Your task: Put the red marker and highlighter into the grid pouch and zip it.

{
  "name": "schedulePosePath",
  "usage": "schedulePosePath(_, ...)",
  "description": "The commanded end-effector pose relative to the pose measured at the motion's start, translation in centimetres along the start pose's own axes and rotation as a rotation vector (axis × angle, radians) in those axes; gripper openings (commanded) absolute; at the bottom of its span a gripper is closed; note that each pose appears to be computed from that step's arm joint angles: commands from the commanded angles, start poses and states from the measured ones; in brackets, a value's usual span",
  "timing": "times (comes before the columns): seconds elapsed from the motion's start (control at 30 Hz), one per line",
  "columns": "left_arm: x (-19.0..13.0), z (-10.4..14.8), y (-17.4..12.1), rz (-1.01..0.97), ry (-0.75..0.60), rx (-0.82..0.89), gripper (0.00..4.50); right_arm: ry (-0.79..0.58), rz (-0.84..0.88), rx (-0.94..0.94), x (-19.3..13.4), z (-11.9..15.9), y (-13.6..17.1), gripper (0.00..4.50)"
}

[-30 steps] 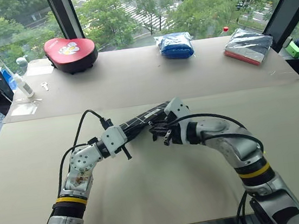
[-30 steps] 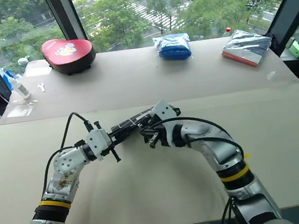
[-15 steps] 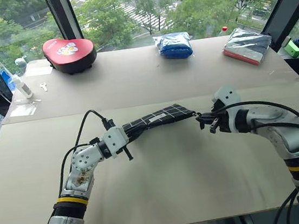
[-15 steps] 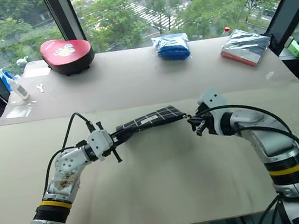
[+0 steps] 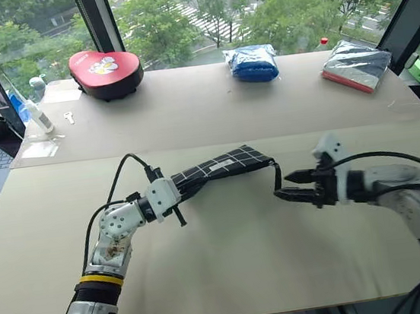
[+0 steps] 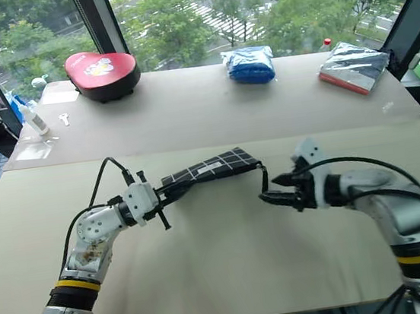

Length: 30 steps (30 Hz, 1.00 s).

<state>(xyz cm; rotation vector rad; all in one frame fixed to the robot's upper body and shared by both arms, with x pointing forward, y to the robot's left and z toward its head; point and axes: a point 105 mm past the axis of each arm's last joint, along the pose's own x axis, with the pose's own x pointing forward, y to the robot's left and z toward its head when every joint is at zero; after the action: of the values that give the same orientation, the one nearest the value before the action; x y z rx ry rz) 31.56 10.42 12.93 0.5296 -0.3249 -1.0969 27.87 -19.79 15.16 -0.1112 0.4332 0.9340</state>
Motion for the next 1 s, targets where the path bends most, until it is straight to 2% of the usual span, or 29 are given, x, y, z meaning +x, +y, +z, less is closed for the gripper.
schedulePosePath(0.03, 0.0, 2.0, 0.5, -0.062, -0.091, 0.055, 0.0, -0.1, 0.039, -0.093, -3.6, 2.3, 1.1, 3.35)
schedulePosePath(0.2, 0.2, 2.7, 0.1, -0.141, -0.143, 0.052, 0.0, -0.139, 0.006, -0.077, -5.2, 1.7, 1.0, 3.35)
schedulePosePath(0.47, 1.9, 2.0, -1.1, -0.214, -0.144, 0.046, 0.0, -0.169, -0.041, -0.059, -3.3, 1.1, 0.4, 3.35)
schedulePosePath(0.57, 2.0, 1.3, -1.5, -0.244, -0.127, 0.007, 1.04, -0.16, -0.056, -0.071, -3.0, 1.2, 0.1, 3.44)
schedulePosePath(0.73, 2.0, 1.9, -0.7, -0.185, -0.142, -0.038, 2.8, -0.155, -0.068, -0.074, -3.0, 1.3, -0.5, 3.44)
schedulePosePath(0.8, 1.6, 1.9, -0.1, -0.143, -0.123, -0.143, 3.43, -0.156, -0.074, -0.069, -3.0, 1.3, -0.8, 3.44)
schedulePosePath(0.87, 1.2, 2.0, 0.4, -0.1, -0.107, -0.239, 3.43, -0.158, -0.079, -0.066, -3.0, 1.4, -1.0, 3.44)
schedulePosePath(0.93, 0.2, 1.3, 1.2, -0.021, -0.062, -0.407, 3.43, -0.16, -0.082, -0.063, -3.0, 1.4, -1.3, 3.44)
schedulePosePath(1.0, -0.8, 1.1, 1.6, 0.035, -0.026, -0.476, 3.43, -0.161, -0.084, -0.061, -2.9, 1.4, -1.4, 3.44)
